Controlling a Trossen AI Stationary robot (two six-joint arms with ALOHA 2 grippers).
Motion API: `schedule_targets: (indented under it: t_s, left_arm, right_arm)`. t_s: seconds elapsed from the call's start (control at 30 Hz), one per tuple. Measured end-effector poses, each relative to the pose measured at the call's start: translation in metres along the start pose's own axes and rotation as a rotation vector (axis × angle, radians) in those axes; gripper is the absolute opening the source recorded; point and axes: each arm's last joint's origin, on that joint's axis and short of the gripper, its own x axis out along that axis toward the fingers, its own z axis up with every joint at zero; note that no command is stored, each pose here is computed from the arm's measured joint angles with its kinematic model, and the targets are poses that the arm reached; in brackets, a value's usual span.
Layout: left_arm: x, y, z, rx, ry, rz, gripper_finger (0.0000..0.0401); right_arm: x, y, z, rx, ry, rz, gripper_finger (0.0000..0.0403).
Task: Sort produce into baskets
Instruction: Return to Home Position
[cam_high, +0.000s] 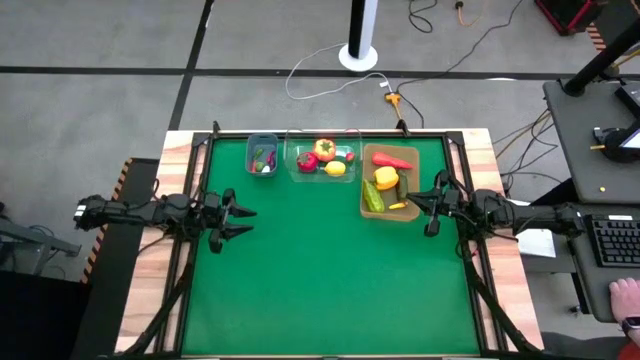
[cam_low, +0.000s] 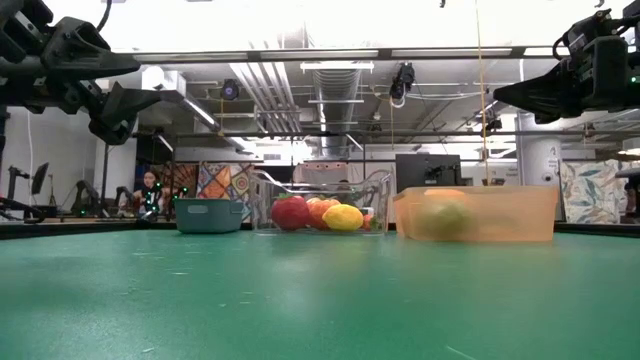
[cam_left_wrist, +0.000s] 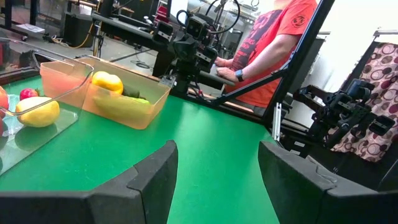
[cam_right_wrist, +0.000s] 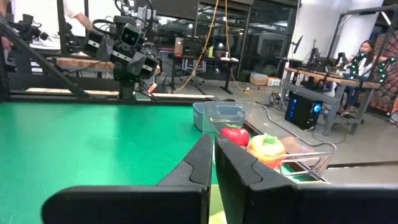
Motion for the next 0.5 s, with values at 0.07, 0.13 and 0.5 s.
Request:
schedule_targets:
  t_s: [0.07,0.13,0.5]
  left_arm:
    - [0.0,-0.0001,0.0001,0.0,0.0,-0.001,0.0206]
    - [0.0,0.0,0.0001,0.0,0.0,0.0,0.0206]
    - [0.0,0.0,0.0,0.0,0.0,0.0,0.0206]
  right_arm:
    - [0.0,0.0,0.0,0.0,0.0,0.0,0.0013]
    - [0.0,0.0,0.0,0.0,0.0,0.0,0.0013]
    - [0.0,0.0,-0.0001,0.0,0.0,0.0,0.0013]
